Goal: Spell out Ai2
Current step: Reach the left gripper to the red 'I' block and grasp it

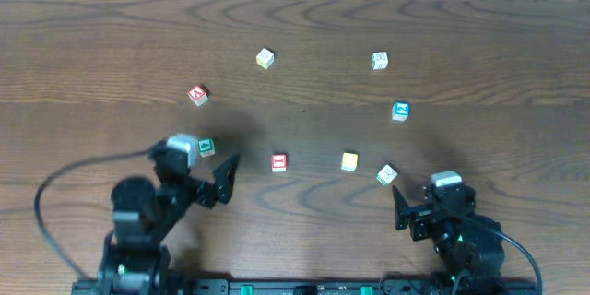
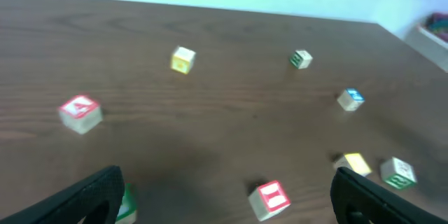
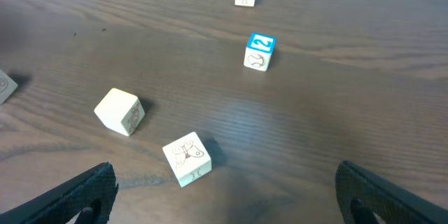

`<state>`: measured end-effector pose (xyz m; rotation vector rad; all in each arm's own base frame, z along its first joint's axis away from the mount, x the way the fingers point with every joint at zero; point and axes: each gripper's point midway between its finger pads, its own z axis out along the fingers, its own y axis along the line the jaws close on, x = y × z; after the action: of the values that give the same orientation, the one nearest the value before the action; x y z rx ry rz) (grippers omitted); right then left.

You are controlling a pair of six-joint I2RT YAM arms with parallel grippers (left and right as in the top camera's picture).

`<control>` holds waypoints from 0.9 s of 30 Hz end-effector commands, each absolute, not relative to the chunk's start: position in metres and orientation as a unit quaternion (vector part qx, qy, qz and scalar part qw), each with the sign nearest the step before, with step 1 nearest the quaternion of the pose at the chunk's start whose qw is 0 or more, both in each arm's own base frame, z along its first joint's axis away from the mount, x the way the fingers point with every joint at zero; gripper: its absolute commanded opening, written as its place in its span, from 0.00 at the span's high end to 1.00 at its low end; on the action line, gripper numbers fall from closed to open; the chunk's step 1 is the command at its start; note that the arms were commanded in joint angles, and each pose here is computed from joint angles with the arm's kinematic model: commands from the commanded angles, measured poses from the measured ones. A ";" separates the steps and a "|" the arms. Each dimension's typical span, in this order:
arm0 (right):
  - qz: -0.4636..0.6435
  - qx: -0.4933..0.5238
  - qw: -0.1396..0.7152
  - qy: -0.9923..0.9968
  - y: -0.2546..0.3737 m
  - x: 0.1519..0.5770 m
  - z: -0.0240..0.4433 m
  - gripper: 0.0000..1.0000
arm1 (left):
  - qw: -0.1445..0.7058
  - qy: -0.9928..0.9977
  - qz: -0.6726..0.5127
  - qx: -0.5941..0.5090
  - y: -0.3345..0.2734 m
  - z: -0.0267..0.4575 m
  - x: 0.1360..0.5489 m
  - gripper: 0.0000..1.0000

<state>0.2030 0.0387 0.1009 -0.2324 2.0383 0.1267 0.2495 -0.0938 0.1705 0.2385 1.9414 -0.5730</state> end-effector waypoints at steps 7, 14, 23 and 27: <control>0.056 -0.095 0.513 0.851 0.039 0.203 0.096 0.01 | 0.406 0.877 -0.208 0.149 -0.148 0.162 0.292 0.05; 0.056 -0.095 0.513 0.851 0.039 0.203 0.096 0.01 | 0.318 0.929 -0.146 0.126 -0.174 0.140 0.299 0.05; 0.056 -0.095 0.513 0.851 0.039 0.203 0.096 0.01 | 0.258 0.937 -0.172 0.157 -0.210 0.110 0.290 0.05; 0.056 -0.095 0.513 0.851 0.039 0.203 0.096 0.01 | 0.231 0.945 -0.168 0.161 -0.209 0.096 0.284 0.05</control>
<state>0.2029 0.0391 0.1011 -0.2340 2.0369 0.1294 0.2850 -0.2052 0.0974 0.4495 2.5766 -0.4403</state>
